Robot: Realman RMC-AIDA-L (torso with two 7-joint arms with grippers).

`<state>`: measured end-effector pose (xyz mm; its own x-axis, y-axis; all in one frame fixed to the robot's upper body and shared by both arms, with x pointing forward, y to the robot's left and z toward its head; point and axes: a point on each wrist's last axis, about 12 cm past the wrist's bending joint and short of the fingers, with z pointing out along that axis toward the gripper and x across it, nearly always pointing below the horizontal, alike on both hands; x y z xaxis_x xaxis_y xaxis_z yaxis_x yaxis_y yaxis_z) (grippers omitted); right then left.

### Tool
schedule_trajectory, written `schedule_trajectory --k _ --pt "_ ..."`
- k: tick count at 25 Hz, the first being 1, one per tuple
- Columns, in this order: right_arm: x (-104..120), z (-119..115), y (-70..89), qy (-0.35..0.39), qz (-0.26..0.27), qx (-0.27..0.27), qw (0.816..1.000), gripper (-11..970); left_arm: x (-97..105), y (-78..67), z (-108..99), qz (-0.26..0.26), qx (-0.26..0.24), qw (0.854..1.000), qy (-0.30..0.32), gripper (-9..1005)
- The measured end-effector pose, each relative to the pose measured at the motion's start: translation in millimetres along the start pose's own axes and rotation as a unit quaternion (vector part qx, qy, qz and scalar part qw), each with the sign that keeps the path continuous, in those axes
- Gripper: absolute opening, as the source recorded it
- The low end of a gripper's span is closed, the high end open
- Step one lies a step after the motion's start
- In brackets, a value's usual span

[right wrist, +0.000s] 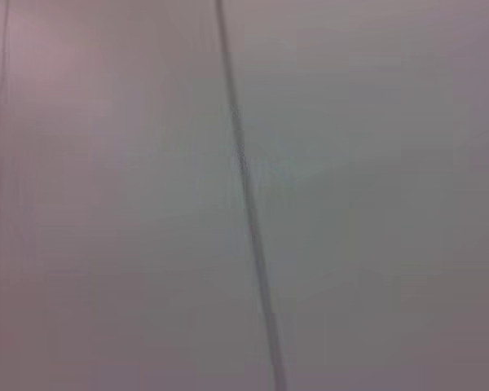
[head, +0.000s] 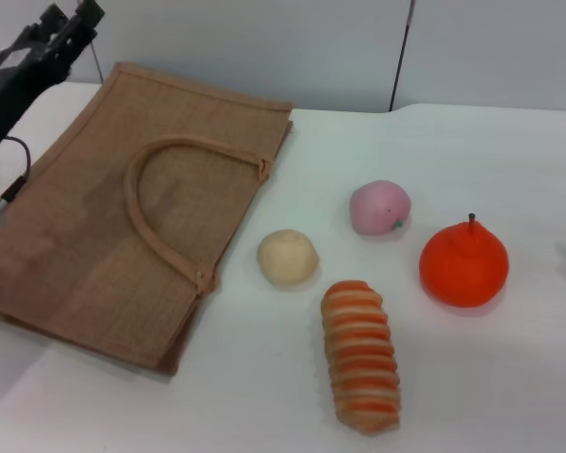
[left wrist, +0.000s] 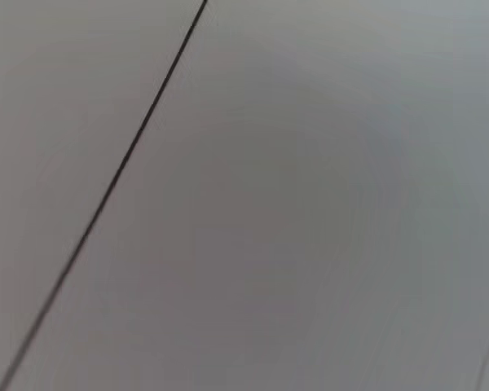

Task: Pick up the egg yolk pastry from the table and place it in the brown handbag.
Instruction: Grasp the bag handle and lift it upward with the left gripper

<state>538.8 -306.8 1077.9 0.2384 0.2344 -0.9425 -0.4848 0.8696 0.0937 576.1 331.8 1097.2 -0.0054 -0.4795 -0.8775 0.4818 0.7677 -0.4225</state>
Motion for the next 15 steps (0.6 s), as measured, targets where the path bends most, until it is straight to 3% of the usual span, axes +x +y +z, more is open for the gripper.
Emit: schedule_trajectory --k 8,15 --pt "-3 18 -1.7 0.074 0.036 -0.093 0.992 877 -18 12.4 12 -0.078 0.011 0.993 0.092 732" --pt "-2 33 3.4 0.123 0.050 -0.148 0.980 877 -31 17.7 26 -0.116 -0.008 0.972 0.203 719"
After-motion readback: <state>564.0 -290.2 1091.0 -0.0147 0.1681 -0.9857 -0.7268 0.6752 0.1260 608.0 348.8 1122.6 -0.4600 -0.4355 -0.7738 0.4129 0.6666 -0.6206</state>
